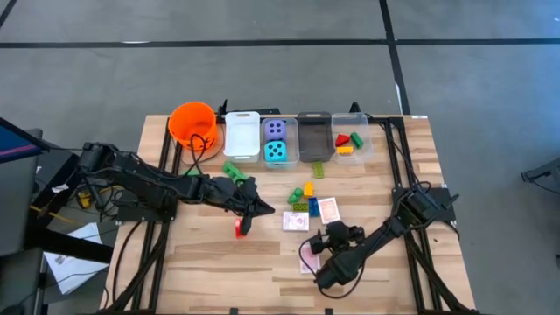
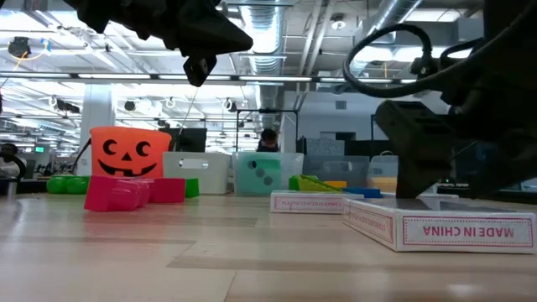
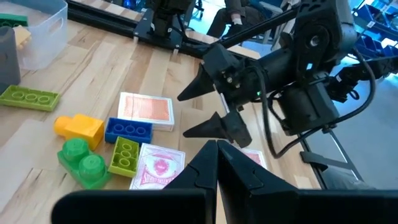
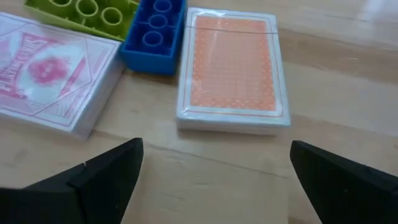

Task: Pick & Place Toys
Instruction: Put the orange deck of cards into the black bin, then put the small blue game piece into the right transparent bin

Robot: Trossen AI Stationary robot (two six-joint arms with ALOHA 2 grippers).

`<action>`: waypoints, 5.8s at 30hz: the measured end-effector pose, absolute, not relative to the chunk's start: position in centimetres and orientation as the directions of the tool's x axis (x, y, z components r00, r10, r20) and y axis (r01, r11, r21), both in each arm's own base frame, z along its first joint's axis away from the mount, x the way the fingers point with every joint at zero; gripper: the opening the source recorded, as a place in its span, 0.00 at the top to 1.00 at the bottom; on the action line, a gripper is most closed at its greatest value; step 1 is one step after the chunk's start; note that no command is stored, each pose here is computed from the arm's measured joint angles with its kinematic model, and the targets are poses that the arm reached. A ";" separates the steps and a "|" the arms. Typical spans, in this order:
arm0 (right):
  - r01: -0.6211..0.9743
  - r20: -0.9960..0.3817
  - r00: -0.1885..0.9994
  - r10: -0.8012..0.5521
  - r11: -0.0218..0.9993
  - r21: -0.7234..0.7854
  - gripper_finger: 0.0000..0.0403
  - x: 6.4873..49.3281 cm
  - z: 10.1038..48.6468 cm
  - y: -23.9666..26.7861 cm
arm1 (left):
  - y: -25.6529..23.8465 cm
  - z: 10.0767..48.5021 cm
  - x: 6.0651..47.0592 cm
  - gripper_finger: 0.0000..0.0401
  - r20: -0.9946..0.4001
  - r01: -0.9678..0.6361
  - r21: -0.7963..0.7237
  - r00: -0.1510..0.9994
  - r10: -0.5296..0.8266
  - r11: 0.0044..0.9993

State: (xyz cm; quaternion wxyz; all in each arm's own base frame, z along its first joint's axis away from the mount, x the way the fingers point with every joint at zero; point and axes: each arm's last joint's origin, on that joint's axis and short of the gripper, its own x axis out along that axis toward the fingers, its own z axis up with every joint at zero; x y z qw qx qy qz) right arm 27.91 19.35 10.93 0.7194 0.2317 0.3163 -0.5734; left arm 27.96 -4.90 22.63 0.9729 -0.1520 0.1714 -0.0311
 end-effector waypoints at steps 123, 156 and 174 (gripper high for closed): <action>0.935 -0.340 -0.189 -0.921 -0.062 -0.350 0.26 33.8 18.8 -2.6 | -6.3 24.1 26.8 1.00 -0.275 0.069 -0.339 0.946 -0.169 0.938; 0.930 -0.661 -0.051 -0.748 0.205 -0.304 0.26 37.1 17.0 -14.8 | -3.8 31.8 19.4 1.00 -0.019 0.136 -0.135 0.990 -0.140 0.981; 0.899 -0.667 -0.027 -0.745 0.273 -0.341 0.14 36.5 20.0 -11.6 | -3.8 31.6 19.5 1.00 -0.034 0.134 -0.196 0.989 -0.144 0.971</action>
